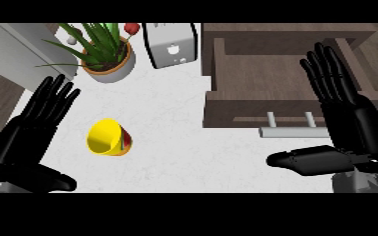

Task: Pick up the cup, place it into the drawer and close the drawer

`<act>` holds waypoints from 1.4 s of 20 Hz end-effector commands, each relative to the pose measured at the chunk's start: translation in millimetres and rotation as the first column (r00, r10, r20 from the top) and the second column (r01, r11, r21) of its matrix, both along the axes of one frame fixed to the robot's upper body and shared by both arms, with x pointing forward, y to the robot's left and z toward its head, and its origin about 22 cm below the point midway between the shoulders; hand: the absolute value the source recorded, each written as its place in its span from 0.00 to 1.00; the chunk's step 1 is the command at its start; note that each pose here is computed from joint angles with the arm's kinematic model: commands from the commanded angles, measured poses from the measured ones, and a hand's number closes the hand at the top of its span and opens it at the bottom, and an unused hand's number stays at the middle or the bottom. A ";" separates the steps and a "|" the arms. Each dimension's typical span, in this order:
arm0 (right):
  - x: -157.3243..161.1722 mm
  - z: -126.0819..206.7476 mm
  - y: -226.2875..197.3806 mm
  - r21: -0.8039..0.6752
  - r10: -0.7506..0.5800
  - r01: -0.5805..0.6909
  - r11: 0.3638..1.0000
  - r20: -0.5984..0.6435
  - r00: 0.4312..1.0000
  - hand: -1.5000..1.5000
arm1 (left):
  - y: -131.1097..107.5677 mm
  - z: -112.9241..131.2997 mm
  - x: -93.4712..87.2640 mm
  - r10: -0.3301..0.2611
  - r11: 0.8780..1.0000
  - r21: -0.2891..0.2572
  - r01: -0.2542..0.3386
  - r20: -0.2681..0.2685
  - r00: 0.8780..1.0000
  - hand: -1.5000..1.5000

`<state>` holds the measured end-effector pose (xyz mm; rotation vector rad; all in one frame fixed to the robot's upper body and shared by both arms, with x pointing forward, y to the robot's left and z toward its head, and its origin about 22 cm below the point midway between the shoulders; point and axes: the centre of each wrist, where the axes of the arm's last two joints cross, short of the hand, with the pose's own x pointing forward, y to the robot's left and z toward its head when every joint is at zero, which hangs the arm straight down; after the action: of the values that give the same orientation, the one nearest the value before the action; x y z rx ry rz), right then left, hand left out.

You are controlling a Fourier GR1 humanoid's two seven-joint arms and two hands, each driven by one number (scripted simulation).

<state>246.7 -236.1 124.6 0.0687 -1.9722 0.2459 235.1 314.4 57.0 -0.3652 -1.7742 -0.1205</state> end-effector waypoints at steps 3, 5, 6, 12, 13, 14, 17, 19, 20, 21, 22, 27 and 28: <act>-1.1 4.8 -8.2 0.005 0.000 0.000 1.000 0.015 1.000 0.00 | 3.7 -47.9 17.2 0.018 0.999 0.052 -0.015 -0.065 0.998 0.00; 6.7 -1.5 1.3 -0.029 0.021 -0.021 0.999 0.009 1.000 0.00 | 23.2 -48.5 33.5 0.051 0.998 0.032 -0.048 -0.093 0.994 0.00; 9.9 -16.7 -13.0 0.015 0.001 -0.002 1.000 0.032 1.000 0.00 | 22.7 -63.1 6.8 0.023 0.999 0.043 -0.018 -0.103 0.994 0.00; 9.7 18.6 -8.5 -0.023 0.005 -0.004 1.000 0.045 0.999 0.00 | 26.3 -107.9 7.7 0.072 0.994 0.097 -0.057 -0.150 0.986 0.00; 5.3 15.0 -15.4 -0.017 0.004 -0.004 1.000 0.040 0.999 0.00 | 35.1 -114.6 6.9 0.085 0.991 0.111 -0.069 -0.147 0.985 0.00; 8.3 3.8 -26.2 -0.012 0.000 0.001 1.000 0.025 1.000 0.00 | 39.1 -119.8 17.2 0.085 0.993 0.098 -0.070 -0.166 0.982 0.00; 28.3 18.1 -24.3 -0.020 0.000 0.001 1.000 0.034 0.999 0.00 | 66.4 -124.6 16.8 0.094 0.991 0.111 -0.077 -0.156 0.983 0.00; 19.7 5.5 -26.4 -0.011 0.019 -0.019 1.000 0.040 0.999 0.00 | 42.2 -159.4 10.1 0.095 0.991 0.109 -0.078 -0.161 0.982 0.00; 23.1 7.6 -28.5 -0.017 -0.002 0.003 1.000 0.035 0.999 0.00 | 57.2 -149.9 25.3 0.120 0.987 0.126 -0.098 -0.175 0.977 0.00; 19.4 19.8 -18.1 -0.013 0.007 -0.006 1.000 0.031 1.000 0.00 | 53.9 -155.9 18.7 0.115 0.989 0.116 -0.097 -0.161 0.980 0.00; 24.0 19.4 -19.8 -0.007 0.004 -0.004 1.000 0.053 0.999 0.00 | 56.9 -173.8 1.6 0.108 0.987 0.131 -0.089 -0.146 0.983 0.00; 43.4 26.4 -11.7 -0.016 0.013 -0.013 1.000 0.032 0.999 0.00 | 53.0 -186.8 9.5 0.121 0.987 0.120 -0.103 -0.156 0.980 0.00; 27.1 19.4 -22.7 -0.012 0.013 -0.013 1.000 0.026 1.000 0.00 | 58.0 -184.5 11.1 0.113 0.989 0.116 -0.093 -0.172 0.979 0.00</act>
<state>276.9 -255.8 147.0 0.0593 -2.0001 0.2618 248.9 365.2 -118.8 -0.1405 -1.5686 -0.1249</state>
